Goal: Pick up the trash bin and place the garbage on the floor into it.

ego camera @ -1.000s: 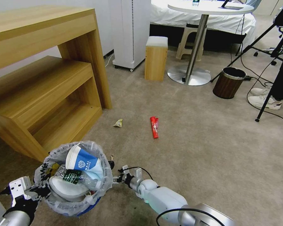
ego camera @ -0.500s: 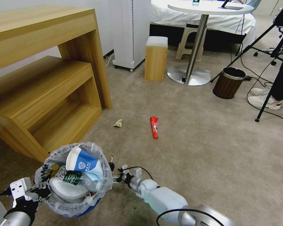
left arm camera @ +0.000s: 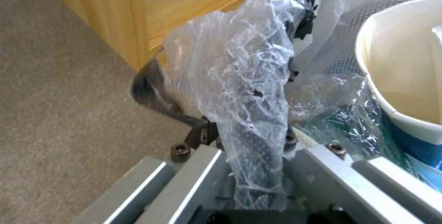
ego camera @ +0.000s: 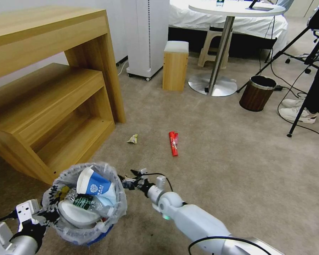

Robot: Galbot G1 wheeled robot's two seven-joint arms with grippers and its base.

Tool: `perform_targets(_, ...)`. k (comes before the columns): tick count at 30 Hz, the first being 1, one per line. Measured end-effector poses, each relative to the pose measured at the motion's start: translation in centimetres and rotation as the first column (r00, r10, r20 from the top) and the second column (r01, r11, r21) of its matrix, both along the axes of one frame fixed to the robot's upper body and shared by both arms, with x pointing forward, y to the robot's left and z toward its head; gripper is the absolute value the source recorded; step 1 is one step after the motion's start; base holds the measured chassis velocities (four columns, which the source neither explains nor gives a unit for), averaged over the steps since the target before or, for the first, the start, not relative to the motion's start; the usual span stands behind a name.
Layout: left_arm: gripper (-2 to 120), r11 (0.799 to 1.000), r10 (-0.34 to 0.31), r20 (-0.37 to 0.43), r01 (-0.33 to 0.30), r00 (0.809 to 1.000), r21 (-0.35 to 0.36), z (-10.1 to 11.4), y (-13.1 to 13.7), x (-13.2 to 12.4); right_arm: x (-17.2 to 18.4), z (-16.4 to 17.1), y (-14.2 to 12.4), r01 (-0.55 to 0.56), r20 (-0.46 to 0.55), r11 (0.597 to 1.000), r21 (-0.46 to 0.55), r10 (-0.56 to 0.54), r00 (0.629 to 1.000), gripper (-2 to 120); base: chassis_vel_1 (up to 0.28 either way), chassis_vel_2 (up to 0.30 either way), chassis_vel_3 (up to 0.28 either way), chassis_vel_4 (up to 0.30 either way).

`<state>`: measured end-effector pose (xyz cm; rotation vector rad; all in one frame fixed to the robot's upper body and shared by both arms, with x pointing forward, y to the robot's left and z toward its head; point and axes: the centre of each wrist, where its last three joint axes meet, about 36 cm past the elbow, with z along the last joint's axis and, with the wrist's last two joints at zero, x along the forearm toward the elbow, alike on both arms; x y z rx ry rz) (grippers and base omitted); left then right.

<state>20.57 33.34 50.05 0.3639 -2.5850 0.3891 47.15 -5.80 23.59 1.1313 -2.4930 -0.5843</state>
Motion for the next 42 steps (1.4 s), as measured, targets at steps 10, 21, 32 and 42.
perform_targets(10, 1, 1.000, 0.006, -0.014, -0.006, 1.000, -0.004, -0.8, 0.6, 0.5, -0.7, 2.2, -4.5, 0.043, 0.083, 0.998, -0.040, -0.040, 0.996, 100, 0.000, 0.000, 0.000, 0.000)
perform_targets(21, 1, 1.000, -0.010, -0.011, 0.010, 1.000, -0.017, -1.6, 0.5, 1.3, -0.1, 9.9, -16.2, 0.254, 0.320, 0.967, 0.018, -0.246, 0.915, 100, 0.000, 0.000, 0.000, 0.000)
perform_targets(32, 1, 0.999, -0.033, -0.007, 0.033, 0.999, -0.019, -1.7, 0.2, 1.6, -1.3, 13.2, -19.4, 0.334, 0.405, 0.941, 0.064, -0.330, 0.852, 100, 0.000, 0.000, 0.000, 0.000)
perform_targets(42, 1, 0.998, -0.054, -0.004, 0.054, 0.999, -0.010, -1.4, 0.2, 1.8, -2.4, 14.0, -20.5, 0.382, 0.444, 0.923, 0.034, -0.357, 0.822, 100, 0.000, 0.000, 0.000, 0.000)
